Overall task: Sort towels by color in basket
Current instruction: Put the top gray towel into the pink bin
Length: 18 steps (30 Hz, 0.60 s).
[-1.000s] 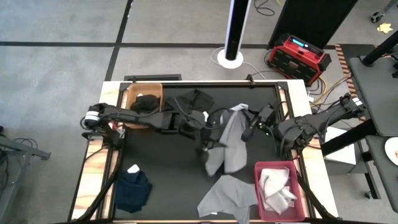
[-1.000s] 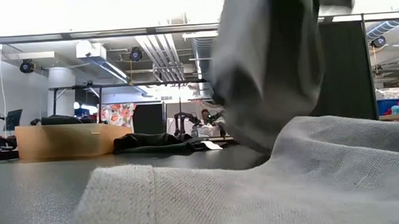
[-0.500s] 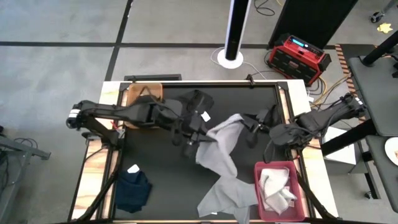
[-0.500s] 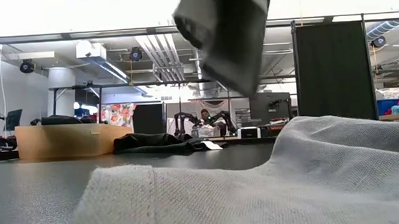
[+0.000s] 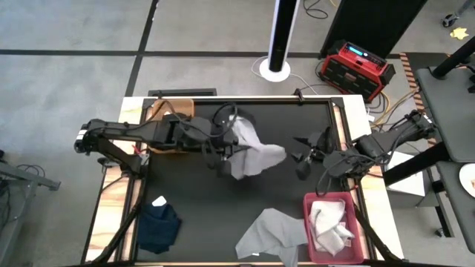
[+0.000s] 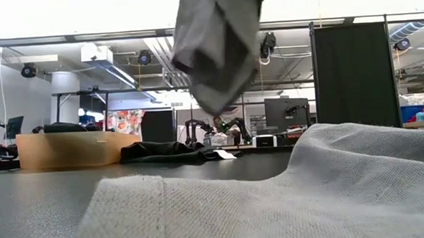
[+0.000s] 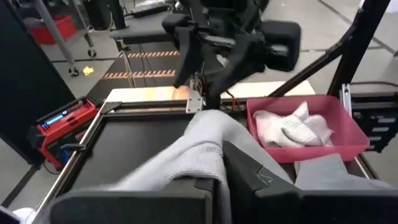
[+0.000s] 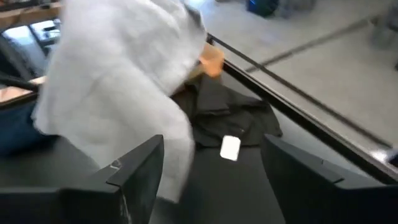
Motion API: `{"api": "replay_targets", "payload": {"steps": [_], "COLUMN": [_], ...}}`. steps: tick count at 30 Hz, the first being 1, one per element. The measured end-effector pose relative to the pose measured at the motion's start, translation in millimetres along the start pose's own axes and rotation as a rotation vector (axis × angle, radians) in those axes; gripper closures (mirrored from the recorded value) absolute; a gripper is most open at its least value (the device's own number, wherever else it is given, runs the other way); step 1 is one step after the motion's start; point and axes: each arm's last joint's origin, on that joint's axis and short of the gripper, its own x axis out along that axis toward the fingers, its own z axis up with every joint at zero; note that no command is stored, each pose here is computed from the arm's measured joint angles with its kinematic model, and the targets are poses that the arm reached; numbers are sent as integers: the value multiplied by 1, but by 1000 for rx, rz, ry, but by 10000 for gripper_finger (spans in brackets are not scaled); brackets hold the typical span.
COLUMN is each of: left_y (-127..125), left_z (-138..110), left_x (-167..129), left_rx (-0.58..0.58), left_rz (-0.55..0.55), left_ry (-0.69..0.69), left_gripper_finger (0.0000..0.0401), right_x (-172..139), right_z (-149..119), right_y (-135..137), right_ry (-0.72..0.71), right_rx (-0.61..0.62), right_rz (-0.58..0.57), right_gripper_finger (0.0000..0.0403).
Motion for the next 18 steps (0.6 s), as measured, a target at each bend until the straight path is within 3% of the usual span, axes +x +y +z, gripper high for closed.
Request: {"api": "replay_targets", "payload": {"steps": [5, 11, 15, 18], "left_y": [0, 0, -1, -2], "left_z": [0, 1, 2, 3], "left_x": [2, 2, 2, 2], "left_rx": [-1, 0, 4, 16], "left_rz": [2, 2, -2, -3], "left_ry": [-9, -19, -31, -33], "left_gripper_finger": [401, 401, 401, 401], "right_x": [10, 19, 26, 34], "right_z": [-4, -2, 1, 1], "right_y": [23, 41, 48, 52], "right_ry": [-45, -64, -74, -71], "right_rx": [-123, -164, -174, -189], "right_rz": [58, 154, 155, 121], "right_gripper_finger": [132, 138, 164, 208]}}
